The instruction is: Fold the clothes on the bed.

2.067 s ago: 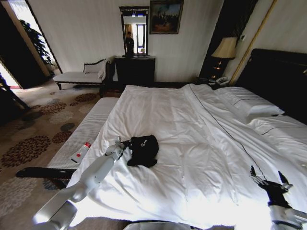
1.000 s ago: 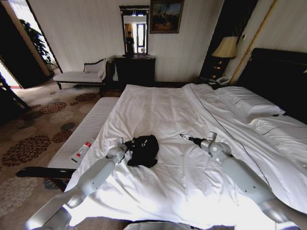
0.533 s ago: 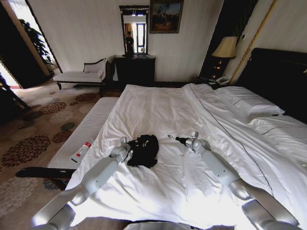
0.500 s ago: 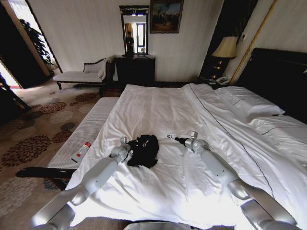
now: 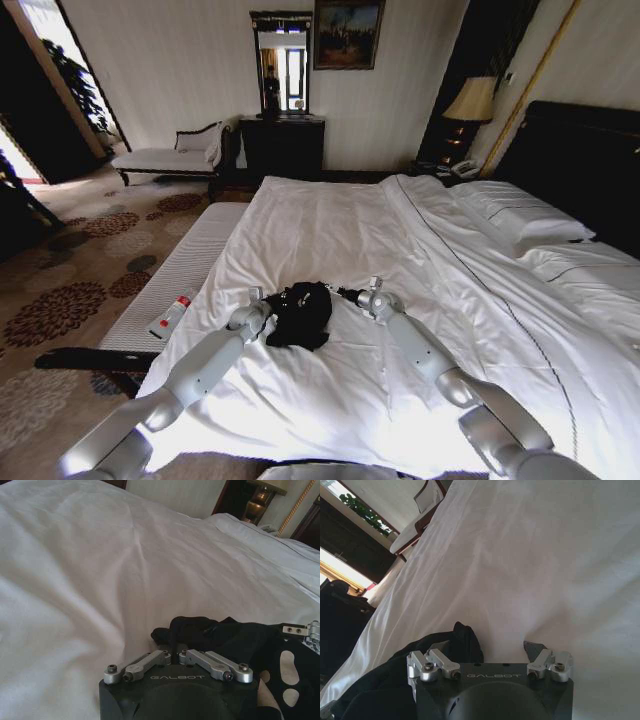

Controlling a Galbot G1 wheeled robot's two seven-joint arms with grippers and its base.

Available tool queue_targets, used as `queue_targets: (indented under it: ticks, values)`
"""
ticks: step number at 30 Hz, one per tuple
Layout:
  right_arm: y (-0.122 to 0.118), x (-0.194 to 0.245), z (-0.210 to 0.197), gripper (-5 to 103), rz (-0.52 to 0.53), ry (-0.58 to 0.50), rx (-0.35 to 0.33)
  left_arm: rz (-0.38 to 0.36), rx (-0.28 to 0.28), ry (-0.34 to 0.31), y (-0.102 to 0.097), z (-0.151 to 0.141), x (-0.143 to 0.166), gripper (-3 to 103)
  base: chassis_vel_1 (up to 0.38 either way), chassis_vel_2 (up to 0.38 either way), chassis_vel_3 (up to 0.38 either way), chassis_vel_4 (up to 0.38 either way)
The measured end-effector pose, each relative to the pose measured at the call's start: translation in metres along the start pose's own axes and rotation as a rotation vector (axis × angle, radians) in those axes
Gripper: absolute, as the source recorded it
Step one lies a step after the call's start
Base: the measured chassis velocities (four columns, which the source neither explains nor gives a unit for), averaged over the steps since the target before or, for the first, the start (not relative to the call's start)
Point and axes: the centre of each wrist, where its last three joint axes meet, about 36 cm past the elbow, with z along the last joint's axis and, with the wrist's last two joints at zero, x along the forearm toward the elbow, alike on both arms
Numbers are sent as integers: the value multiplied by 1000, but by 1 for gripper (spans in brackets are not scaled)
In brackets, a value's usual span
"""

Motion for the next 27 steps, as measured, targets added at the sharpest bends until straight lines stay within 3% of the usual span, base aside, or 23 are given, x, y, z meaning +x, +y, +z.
queue_targets:
  ticks: [11, 13, 17, 19, 22, 27]
  values:
    - [5, 3, 3, 41, -33, 3, 18, 1, 1, 9, -4, 4, 0, 2, 0, 0, 0, 0]
    - [5, 3, 3, 41, -34, 4, 18, 1, 1, 9, -4, 4, 0, 2, 0, 0, 0, 0]
    - [6, 2, 6, 20, -37, 12, 21, 2, 8, 10, -6, 5, 1, 2, 0, 0, 0, 0]
    - [7, 2, 7, 20, -37, 13, 22, 2, 8, 11, -6, 5, 2, 2, 0, 0, 0, 0]
    - [8, 3, 7, 4, -42, 13, 25, 1, 8, 12, -6, 5, 2, 2, 0, 0, 0, 0]
    - [8, 5, 6, 0, -43, 9, 30, 0, 9, 11, -6, 5, 2, 2, 0, 0, 0, 0]
